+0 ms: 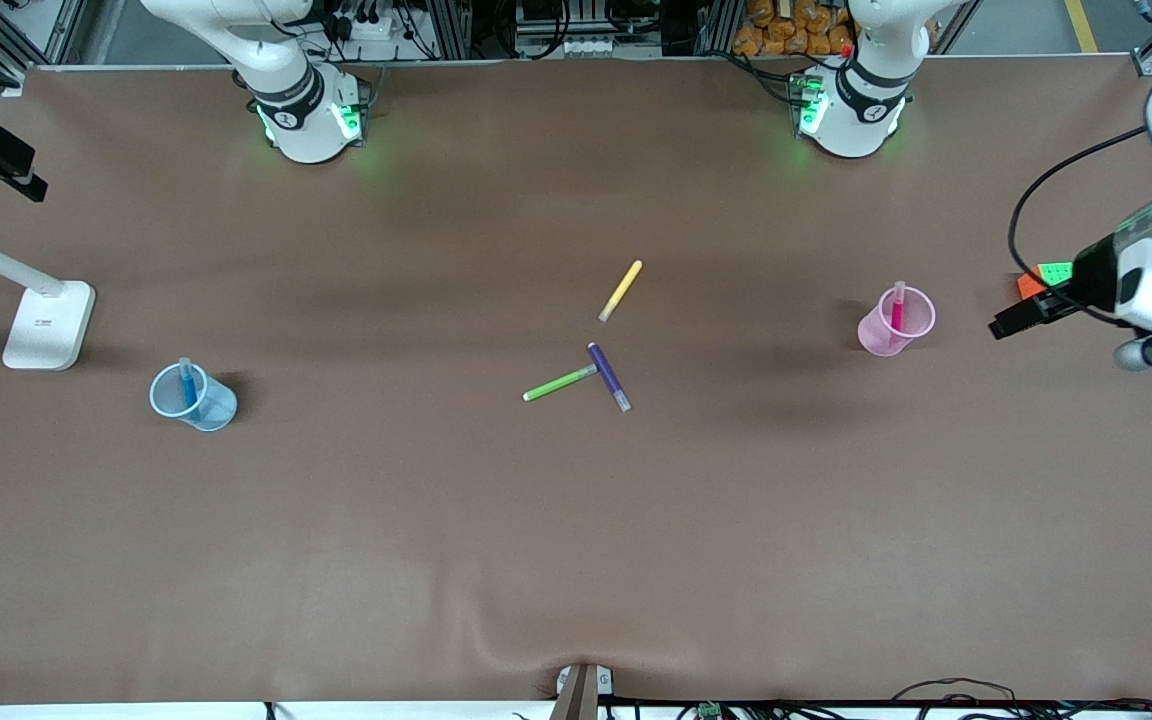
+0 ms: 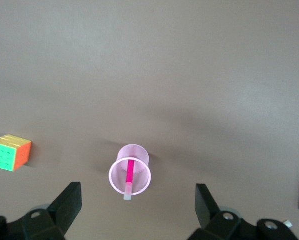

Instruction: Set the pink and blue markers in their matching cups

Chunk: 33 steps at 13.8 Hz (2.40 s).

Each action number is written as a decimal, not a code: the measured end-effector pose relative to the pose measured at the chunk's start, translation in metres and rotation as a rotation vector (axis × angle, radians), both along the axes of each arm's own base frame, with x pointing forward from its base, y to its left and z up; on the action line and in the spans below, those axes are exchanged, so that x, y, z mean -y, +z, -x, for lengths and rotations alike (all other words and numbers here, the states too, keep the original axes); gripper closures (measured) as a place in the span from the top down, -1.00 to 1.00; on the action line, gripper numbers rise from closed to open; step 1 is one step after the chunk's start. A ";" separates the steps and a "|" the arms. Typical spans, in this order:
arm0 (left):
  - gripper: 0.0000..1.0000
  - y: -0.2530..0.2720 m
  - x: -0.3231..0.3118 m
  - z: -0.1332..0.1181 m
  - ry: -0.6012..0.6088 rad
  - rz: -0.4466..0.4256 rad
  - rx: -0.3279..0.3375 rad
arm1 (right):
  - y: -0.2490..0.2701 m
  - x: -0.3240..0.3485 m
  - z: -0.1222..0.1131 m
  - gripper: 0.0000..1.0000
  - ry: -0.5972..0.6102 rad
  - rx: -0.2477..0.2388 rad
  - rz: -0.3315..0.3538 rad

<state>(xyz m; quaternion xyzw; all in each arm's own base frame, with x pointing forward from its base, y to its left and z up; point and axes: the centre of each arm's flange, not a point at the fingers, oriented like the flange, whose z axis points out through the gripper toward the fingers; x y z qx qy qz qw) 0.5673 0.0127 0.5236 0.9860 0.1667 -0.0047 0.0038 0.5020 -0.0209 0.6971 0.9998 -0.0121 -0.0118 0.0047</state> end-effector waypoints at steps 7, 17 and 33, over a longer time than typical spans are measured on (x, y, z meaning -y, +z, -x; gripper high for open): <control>1.00 0.059 -0.004 0.005 -0.047 0.000 -0.016 | -0.001 0.004 0.002 1.00 -0.022 -0.010 -0.039; 1.00 0.103 0.005 0.016 -0.092 -0.010 -0.004 | -0.002 0.005 0.003 1.00 -0.025 -0.019 -0.042; 1.00 0.114 0.034 0.076 -0.219 -0.031 0.006 | -0.002 0.007 0.004 1.00 -0.028 -0.029 -0.044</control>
